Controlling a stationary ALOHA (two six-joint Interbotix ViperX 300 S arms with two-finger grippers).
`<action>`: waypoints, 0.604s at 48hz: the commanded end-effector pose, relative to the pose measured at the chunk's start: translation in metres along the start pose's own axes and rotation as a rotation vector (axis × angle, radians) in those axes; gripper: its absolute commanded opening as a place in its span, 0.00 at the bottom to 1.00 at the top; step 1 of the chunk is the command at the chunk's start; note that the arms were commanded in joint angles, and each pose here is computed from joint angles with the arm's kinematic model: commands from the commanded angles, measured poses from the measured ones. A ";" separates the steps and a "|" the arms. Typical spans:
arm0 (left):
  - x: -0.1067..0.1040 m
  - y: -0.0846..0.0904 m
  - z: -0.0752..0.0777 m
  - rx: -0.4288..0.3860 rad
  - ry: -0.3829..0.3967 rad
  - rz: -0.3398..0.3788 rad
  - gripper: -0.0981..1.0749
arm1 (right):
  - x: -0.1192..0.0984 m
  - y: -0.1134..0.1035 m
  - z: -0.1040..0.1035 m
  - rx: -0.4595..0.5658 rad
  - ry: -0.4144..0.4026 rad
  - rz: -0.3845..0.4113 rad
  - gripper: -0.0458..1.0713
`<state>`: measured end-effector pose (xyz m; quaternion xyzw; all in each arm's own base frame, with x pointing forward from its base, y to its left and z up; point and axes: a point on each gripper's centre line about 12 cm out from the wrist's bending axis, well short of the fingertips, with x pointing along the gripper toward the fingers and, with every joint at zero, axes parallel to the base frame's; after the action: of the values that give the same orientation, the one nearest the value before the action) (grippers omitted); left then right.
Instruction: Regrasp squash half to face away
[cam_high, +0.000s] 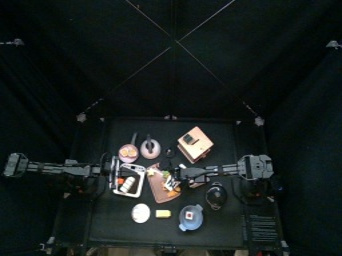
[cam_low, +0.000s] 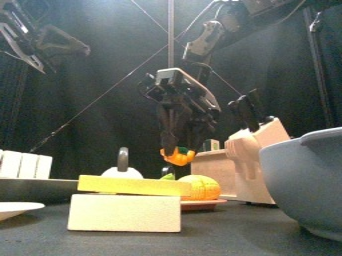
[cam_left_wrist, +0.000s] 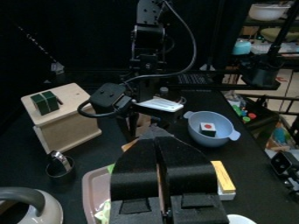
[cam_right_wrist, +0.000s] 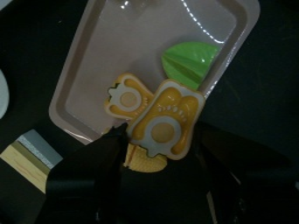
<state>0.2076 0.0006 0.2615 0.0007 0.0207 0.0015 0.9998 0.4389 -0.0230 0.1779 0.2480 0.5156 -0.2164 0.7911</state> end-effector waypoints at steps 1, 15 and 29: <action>0.001 0.000 0.006 0.001 -0.015 0.002 0.06 | -0.029 0.004 0.009 0.004 -0.075 0.056 0.71; 0.001 0.002 0.006 0.025 -0.020 0.006 0.22 | -0.056 0.009 0.016 0.012 -0.224 0.190 0.71; 0.006 -0.003 -0.003 0.182 -0.004 -0.040 0.75 | -0.104 0.014 0.024 0.092 -0.530 0.497 0.71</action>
<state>0.2093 -0.0007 0.2558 0.0640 0.0257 -0.0113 0.9976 0.4300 -0.0168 0.2465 0.3152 0.2985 -0.1291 0.8915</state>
